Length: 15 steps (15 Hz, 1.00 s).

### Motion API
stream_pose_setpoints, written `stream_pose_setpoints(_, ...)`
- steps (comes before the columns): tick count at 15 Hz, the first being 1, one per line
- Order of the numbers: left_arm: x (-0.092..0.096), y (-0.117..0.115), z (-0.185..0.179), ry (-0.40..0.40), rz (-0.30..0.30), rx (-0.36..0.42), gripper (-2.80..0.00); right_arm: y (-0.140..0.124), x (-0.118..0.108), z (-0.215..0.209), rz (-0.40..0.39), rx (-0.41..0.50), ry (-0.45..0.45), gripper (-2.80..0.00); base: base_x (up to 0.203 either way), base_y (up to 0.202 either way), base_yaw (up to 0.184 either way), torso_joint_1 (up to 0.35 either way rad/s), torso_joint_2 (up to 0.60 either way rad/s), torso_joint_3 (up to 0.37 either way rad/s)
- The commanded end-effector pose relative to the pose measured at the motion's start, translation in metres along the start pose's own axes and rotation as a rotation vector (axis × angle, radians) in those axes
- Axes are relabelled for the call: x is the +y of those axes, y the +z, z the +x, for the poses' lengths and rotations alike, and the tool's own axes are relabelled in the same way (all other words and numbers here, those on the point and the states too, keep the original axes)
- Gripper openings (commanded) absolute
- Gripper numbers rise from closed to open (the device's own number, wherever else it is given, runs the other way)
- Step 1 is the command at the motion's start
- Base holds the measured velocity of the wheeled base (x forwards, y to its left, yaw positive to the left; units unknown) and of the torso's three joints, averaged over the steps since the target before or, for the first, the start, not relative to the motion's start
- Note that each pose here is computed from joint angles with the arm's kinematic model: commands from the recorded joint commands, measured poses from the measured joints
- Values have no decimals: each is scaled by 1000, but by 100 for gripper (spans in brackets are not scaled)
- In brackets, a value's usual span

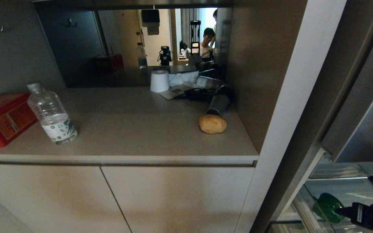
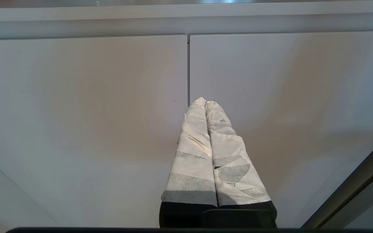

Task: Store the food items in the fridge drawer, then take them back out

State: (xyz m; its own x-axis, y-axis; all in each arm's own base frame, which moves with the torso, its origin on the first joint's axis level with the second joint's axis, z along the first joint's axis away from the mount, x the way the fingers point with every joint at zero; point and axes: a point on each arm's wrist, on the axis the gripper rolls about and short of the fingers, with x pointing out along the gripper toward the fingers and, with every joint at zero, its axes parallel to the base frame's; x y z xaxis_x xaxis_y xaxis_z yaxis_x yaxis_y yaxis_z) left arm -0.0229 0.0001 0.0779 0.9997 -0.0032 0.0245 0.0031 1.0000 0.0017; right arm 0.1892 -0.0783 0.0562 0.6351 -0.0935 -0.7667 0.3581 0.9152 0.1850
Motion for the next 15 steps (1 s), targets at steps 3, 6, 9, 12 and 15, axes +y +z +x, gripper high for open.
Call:
stream_pose_setpoints(3, 0, -3, 1, 0, 0, 11, -280, 7, -3, 19, 6, 38, -3, 0, 0, 0, 0, 0, 0, 0)
stream_pose_setpoints(6, 0, -3, 1, 0, 0, 11, -280, 15, -5, 34, 7, 48, -4, 0, 0, 0, 0, 0, 0, 0)
stream_pose_setpoints(9, 0, -3, 1, 0, 0, 11, -280, 26, -6, 49, -9, 45, -2, 0, 0, 0, 0, 0, 0, 0)
stream_pose_setpoints(12, 0, -3, 1, -1, 0, 11, -280, 27, -7, 56, -64, 54, 25, 0, 0, 0, 0, 0, 0, 0)
stream_pose_setpoints(15, 0, -3, 1, 0, 0, 12, -280, 29, -7, 64, -92, 34, 52, 0, 0, 0, 0, 0, 0, 0)
